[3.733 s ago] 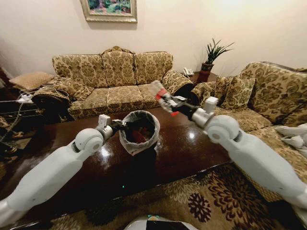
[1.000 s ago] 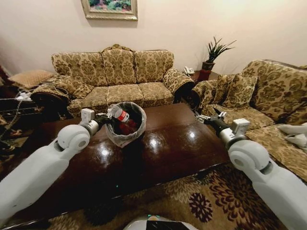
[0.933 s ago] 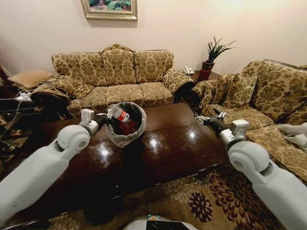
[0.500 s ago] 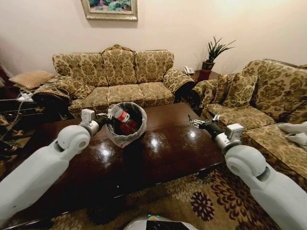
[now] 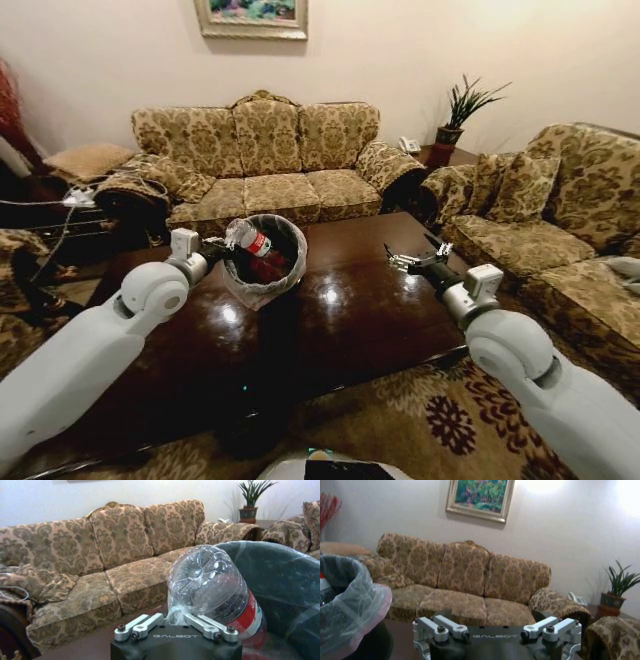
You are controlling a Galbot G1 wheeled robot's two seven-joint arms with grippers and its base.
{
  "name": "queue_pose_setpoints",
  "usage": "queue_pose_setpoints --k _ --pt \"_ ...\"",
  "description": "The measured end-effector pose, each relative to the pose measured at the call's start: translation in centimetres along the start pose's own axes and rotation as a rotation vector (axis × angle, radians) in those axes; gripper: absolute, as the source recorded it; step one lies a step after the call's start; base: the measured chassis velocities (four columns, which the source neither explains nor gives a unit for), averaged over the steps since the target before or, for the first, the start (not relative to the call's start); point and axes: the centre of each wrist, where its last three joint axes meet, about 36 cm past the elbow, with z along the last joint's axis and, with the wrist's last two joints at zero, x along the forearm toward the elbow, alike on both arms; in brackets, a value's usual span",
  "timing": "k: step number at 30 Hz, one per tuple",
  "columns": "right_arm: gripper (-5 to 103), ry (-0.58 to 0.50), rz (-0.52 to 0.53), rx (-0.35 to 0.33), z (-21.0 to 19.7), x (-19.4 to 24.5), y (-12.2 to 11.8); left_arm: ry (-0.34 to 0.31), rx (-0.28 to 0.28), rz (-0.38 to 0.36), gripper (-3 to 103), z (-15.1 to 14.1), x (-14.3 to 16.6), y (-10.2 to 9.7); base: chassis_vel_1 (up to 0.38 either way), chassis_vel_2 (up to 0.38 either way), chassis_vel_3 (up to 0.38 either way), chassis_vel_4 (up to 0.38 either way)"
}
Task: Move to the front of the table and place the trash on the table into the trash bin.
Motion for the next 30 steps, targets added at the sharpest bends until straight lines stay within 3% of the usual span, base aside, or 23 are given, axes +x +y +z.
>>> queue_pose_setpoints --k 10,30 --pt "100 -0.009 -0.010 0.025 0.7 0.3 -0.7 -0.008 0.007 -0.004 1 0.1 -0.1 0.0 -0.037 -0.034 0.009 0.009" --pt "100 -0.008 0.010 -0.001 0.7 1.0 -0.2 0.001 0.007 -0.006 1 0.0 0.1 -0.3 0.002 0.005 0.007 0.008"
